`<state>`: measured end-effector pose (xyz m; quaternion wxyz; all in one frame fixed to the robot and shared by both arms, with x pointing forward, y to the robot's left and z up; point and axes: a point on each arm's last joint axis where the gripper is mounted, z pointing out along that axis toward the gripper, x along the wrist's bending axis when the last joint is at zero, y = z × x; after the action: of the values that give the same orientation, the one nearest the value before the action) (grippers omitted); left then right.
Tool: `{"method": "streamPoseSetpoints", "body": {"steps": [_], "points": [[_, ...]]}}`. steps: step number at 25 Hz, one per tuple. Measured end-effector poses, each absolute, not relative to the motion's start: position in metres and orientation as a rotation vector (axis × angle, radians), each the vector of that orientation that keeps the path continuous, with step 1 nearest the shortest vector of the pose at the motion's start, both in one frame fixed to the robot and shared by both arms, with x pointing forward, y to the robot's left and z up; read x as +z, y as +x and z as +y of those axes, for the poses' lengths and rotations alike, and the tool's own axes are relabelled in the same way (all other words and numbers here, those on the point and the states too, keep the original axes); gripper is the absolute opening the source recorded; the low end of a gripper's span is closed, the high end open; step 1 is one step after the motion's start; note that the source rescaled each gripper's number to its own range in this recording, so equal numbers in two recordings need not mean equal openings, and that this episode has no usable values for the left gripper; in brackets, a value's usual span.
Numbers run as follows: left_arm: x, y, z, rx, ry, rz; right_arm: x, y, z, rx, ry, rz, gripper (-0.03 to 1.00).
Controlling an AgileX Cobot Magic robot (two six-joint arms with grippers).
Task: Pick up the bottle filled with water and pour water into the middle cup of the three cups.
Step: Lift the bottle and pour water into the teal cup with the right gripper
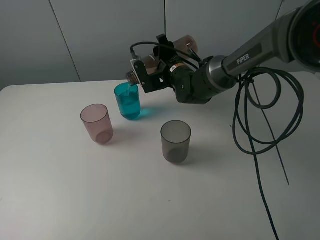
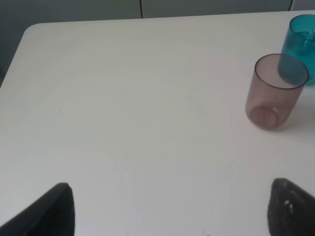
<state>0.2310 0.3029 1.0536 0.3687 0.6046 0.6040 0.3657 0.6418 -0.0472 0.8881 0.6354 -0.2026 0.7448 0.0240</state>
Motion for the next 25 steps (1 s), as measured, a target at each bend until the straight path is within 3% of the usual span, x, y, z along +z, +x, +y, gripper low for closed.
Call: {"method": "streamPoseSetpoints", "body": {"steps": [25], "points": [[1.0536, 0.2310, 0.3029, 0.938, 1.550, 1.552, 0.8919, 0.6388, -0.0378, 0.059, -0.626, 1.601, 0.00]]}}
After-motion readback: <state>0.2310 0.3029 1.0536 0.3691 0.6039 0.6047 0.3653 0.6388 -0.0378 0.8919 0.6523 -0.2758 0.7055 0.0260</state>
